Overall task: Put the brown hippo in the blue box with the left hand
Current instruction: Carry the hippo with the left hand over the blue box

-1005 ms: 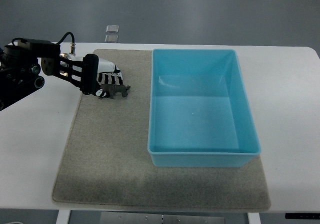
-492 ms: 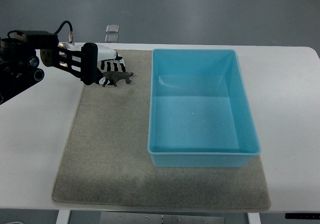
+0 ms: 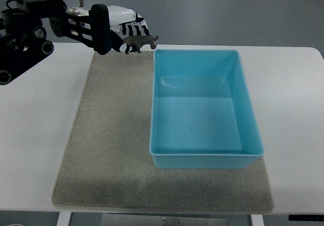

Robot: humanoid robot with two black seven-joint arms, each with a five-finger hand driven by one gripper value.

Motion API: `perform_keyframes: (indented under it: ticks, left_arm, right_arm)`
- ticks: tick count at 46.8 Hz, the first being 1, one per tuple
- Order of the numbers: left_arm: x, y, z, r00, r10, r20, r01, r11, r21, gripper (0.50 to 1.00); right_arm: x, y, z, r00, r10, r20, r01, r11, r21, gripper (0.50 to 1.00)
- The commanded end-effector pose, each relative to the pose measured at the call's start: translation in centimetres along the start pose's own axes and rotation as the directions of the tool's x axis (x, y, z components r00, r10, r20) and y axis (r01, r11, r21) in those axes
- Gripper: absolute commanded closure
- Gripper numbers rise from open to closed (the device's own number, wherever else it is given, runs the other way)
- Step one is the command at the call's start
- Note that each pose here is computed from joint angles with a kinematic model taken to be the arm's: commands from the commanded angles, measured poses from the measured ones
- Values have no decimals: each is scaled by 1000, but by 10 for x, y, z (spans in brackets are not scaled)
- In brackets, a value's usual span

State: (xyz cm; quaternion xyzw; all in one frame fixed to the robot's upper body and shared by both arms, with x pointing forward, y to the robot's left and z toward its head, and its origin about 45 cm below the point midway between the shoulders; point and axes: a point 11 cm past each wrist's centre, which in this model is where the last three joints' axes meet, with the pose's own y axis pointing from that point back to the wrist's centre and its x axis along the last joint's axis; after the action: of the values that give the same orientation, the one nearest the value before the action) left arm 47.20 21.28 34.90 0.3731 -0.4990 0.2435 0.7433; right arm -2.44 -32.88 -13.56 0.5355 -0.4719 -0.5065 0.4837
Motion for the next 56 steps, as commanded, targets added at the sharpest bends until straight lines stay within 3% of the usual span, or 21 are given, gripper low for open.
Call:
perform_keyframes:
  ticks: [1,25,56]
  left_arm:
    - [-1,-5,10,1000,10,2,-10,1000,-27,1000]
    - [-21,-32,72,1000,-5,-8,3,983,-186,1000]
    - [-72,-52,100,993,-90,-73,68,965,-255,1000]
  right_arm:
    - [0,0,0,1000,0,0,0,1000,0,564]
    - [0,0,0,1000,0,0,0,1000,0,564]
    - [0,0,0,1000,0,0,0,1000,0,564]
